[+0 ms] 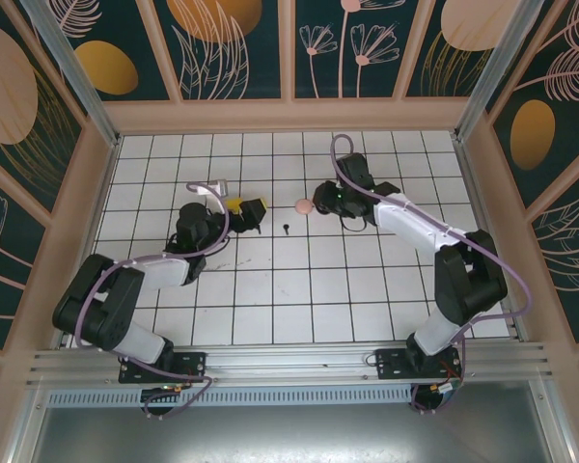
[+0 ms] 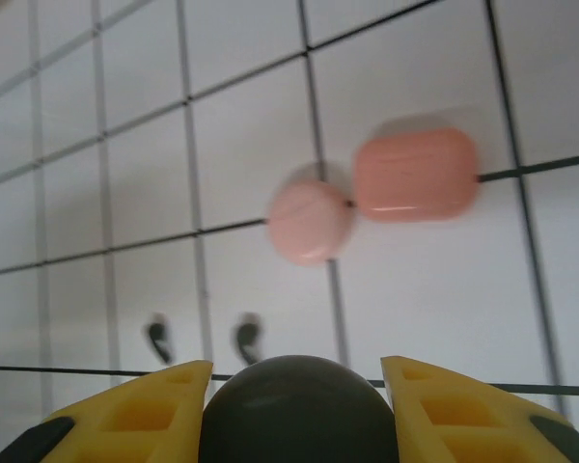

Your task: Insert the wireless bluetooth earbuds into the charging case

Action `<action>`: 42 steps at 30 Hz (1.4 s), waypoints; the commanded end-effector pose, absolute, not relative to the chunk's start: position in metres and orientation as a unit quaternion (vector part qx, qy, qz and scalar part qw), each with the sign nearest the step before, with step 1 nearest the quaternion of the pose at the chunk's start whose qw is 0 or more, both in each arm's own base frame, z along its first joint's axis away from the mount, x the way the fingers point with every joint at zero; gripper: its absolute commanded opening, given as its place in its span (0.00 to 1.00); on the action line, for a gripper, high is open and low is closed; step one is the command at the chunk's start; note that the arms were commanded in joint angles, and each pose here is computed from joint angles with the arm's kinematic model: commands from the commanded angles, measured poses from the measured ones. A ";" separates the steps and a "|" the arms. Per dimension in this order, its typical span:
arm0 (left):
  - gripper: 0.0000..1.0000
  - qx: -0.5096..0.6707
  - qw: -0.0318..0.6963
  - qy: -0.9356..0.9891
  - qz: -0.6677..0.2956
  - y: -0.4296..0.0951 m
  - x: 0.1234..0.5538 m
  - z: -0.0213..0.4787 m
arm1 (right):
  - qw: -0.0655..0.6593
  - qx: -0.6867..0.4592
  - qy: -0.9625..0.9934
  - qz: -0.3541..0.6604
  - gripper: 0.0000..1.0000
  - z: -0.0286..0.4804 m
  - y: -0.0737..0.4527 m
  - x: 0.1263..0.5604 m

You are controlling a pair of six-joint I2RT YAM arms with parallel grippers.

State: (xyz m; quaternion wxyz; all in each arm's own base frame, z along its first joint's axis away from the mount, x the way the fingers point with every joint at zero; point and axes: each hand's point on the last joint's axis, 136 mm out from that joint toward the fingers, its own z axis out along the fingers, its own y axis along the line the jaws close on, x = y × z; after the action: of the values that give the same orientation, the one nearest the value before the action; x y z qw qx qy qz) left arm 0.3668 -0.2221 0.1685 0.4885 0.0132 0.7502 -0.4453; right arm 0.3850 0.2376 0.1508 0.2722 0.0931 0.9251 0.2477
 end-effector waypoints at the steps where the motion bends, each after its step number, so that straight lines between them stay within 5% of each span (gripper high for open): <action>1: 0.96 0.067 0.510 0.686 -0.514 -0.250 0.351 0.202 | 0.300 0.153 0.891 0.305 0.29 0.194 0.264 0.398; 21: 0.74 0.051 0.542 0.585 -0.601 -0.277 0.346 0.213 | 0.310 0.239 0.857 0.336 0.29 0.220 0.309 0.406; 42: 0.68 0.046 0.556 0.545 -0.626 -0.289 0.367 0.235 | 0.296 0.223 0.864 0.341 0.28 0.210 0.324 0.396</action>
State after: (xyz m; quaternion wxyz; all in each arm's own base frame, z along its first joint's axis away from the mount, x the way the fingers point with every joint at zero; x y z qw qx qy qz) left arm 0.3801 -0.2935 0.1780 0.4936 0.0171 0.6438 -0.5844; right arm 0.3920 0.3167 0.2056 0.2884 0.2239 0.8697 0.3322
